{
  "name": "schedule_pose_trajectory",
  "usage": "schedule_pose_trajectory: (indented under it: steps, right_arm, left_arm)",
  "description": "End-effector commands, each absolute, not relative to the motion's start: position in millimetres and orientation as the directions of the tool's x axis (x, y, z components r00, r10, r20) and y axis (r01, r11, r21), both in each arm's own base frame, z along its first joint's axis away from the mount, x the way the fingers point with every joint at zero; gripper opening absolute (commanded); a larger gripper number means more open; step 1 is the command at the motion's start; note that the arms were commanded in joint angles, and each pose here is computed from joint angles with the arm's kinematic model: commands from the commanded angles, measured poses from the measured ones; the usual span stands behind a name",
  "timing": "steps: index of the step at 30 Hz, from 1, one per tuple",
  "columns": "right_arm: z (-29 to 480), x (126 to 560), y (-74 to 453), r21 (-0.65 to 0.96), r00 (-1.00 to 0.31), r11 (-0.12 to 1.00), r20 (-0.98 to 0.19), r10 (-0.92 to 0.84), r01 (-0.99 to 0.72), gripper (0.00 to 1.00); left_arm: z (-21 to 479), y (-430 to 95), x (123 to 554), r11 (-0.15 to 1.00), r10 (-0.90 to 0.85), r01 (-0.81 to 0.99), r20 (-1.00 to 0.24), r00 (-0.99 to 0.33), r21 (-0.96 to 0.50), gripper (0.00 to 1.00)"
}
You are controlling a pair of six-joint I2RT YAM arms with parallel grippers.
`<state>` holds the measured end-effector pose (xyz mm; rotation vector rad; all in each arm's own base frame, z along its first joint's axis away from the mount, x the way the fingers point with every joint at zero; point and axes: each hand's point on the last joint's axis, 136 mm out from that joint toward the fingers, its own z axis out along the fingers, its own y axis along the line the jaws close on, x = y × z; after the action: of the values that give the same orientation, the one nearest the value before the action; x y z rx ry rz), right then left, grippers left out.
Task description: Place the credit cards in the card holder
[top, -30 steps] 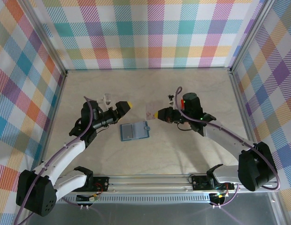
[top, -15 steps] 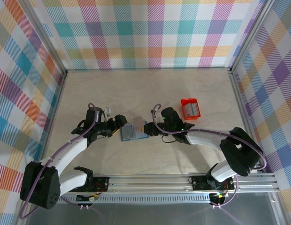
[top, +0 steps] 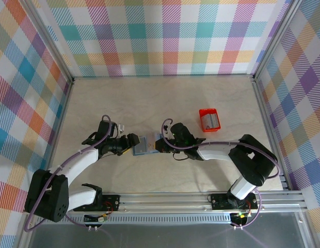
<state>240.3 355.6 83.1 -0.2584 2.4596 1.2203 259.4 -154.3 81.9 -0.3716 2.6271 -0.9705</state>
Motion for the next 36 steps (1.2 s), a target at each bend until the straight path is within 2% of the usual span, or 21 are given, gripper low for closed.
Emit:
schedule_pose_trajectory:
  steps: [1, 18, 36]
  right_arm:
    - [96, 248, 369, 0.753, -0.907, 0.572, -0.419, 0.037, -0.324, 0.0]
    - [84, 252, 376, 0.741, -0.919, 0.593, -0.395, 0.005, -0.315, 0.0]
    - [65, 254, 370, 0.755, -0.952, 0.611, -0.305, 0.008, -0.237, 0.0]
  left_arm:
    - [81, -152, 260, 0.752, -0.313, -0.106, -0.211, -0.926, -0.651, 0.73]
    - [72, -161, 261, 0.742, -0.255, -0.057, -0.204, -0.945, -0.668, 0.73]
    - [69, -165, 264, 0.738, -0.231, -0.027, -0.214, -0.949, -0.674, 0.72]
